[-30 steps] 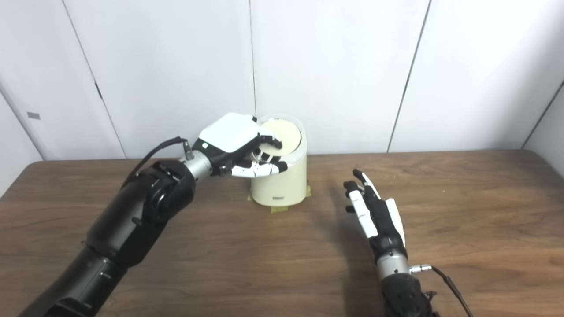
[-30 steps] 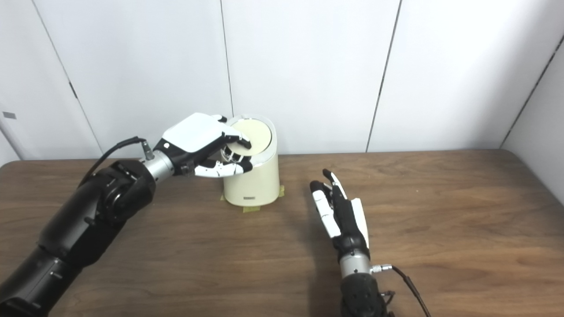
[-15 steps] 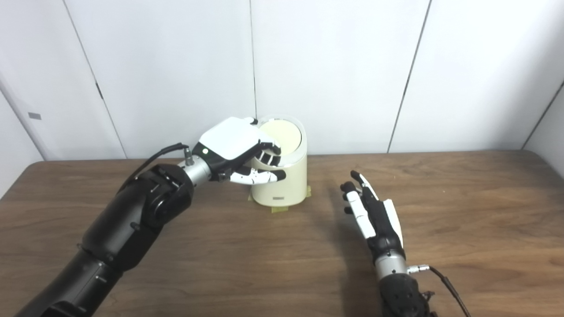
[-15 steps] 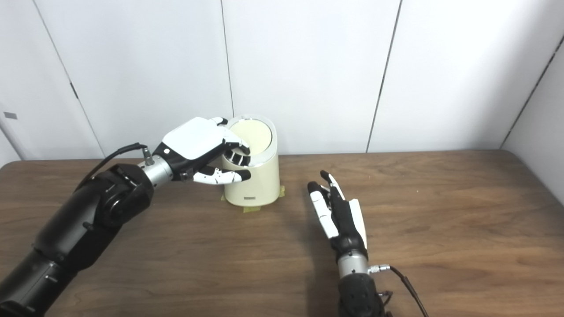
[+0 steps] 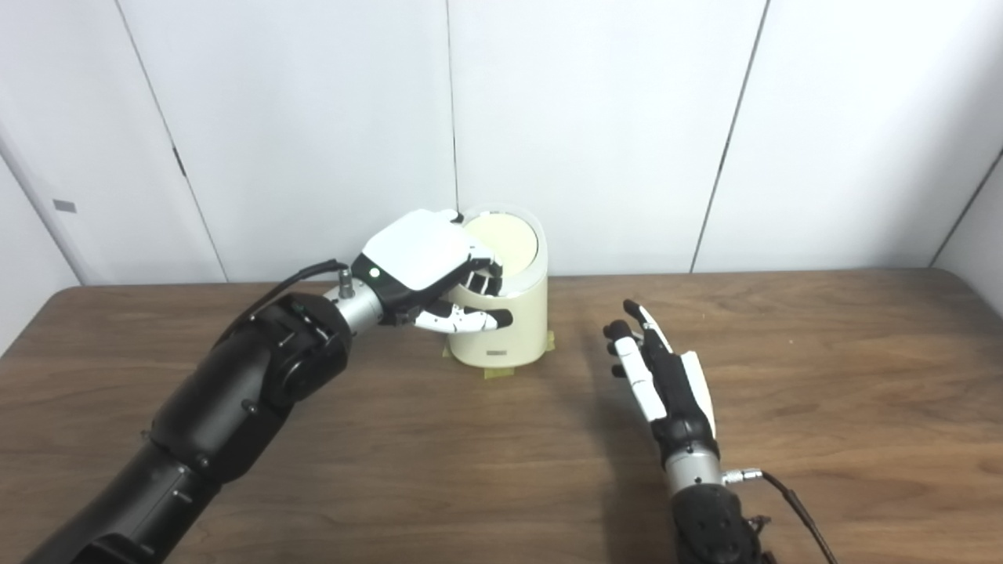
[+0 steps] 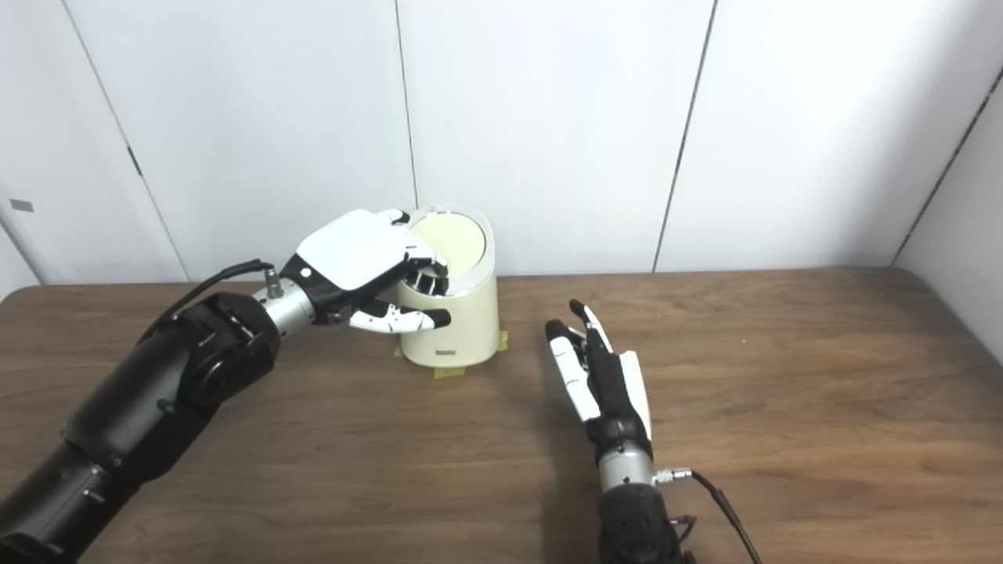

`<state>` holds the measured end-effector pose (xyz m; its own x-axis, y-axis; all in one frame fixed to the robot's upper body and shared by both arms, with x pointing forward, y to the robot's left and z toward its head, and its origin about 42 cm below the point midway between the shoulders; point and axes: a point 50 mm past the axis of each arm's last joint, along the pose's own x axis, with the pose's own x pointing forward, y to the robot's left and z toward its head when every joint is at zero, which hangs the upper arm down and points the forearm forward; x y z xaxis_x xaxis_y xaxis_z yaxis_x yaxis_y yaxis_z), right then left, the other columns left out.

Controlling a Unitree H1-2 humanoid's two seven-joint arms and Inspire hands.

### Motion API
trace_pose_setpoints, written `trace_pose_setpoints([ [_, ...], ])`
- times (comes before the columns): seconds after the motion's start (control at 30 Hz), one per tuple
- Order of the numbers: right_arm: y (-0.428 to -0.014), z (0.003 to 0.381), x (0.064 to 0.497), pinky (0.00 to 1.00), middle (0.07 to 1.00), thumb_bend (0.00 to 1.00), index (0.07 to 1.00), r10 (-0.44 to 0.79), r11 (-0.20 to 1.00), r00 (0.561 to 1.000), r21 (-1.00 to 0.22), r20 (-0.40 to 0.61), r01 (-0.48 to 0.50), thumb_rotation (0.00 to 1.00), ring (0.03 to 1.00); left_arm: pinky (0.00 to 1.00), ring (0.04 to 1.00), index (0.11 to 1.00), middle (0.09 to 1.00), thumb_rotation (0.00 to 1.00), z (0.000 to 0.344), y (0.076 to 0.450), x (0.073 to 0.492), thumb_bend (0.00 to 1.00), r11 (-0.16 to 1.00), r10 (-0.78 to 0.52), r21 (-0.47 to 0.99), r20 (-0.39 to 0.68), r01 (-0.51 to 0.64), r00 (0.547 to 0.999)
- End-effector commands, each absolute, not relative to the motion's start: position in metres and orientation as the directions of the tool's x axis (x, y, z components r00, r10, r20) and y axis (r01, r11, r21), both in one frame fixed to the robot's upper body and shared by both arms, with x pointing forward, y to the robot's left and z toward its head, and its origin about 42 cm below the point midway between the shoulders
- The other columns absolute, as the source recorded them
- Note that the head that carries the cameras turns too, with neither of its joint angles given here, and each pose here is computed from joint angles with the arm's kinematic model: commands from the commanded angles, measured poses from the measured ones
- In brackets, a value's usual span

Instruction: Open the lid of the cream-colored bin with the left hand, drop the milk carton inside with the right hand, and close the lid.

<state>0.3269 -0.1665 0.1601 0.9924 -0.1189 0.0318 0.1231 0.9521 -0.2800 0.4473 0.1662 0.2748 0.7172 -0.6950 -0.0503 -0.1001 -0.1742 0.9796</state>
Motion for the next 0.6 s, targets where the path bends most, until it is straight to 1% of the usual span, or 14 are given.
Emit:
trace_pose_setpoints([
  [0.0, -0.161, 0.186, 0.335, 0.71, 0.804, 0.55, 0.917, -0.109, 0.955, 0.985, -0.262, 0.133, 0.142, 1.00, 0.801, 0.92, 0.793, 0.763, 0.771, 1.00, 0.249, 0.168, 0.442, 0.54, -0.296, -0.673, 0.955, -0.218, 0.013, 0.707],
  [0.1, -0.161, 0.187, 0.334, 0.71, 0.801, 0.55, 0.915, -0.114, 0.953, 0.984, -0.265, 0.135, 0.146, 1.00, 0.799, 0.91, 0.790, 0.751, 0.766, 1.00, 0.245, 0.166, 0.441, 0.54, -0.316, -0.674, 0.949, -0.242, 0.024, 0.698],
  [0.23, -0.161, 0.188, 0.334, 0.70, 0.802, 0.54, 0.914, -0.119, 0.953, 0.984, -0.263, 0.130, 0.150, 1.00, 0.794, 0.94, 0.792, 0.740, 0.762, 1.00, 0.242, 0.163, 0.438, 0.53, -0.337, -0.673, 0.941, -0.260, 0.026, 0.693],
  [0.33, -0.162, 0.187, 0.334, 0.70, 0.805, 0.55, 0.913, -0.119, 0.952, 0.985, -0.267, 0.129, 0.150, 1.00, 0.796, 0.93, 0.787, 0.734, 0.757, 1.00, 0.244, 0.164, 0.438, 0.52, -0.321, -0.674, 0.946, -0.253, 0.033, 0.694],
  [0.47, -0.162, 0.187, 0.334, 0.71, 0.806, 0.56, 0.913, -0.119, 0.953, 0.985, -0.264, 0.128, 0.150, 1.00, 0.795, 0.91, 0.791, 0.756, 0.769, 1.00, 0.257, 0.166, 0.433, 0.52, -0.250, -0.684, 0.967, -0.212, 0.049, 0.698],
  [0.57, -0.162, 0.187, 0.334, 0.70, 0.804, 0.56, 0.910, -0.123, 0.951, 0.985, -0.270, 0.125, 0.153, 1.00, 0.793, 0.88, 0.785, 0.750, 0.764, 1.00, 0.267, 0.169, 0.429, 0.52, -0.152, -0.699, 0.987, -0.144, 0.051, 0.701],
])
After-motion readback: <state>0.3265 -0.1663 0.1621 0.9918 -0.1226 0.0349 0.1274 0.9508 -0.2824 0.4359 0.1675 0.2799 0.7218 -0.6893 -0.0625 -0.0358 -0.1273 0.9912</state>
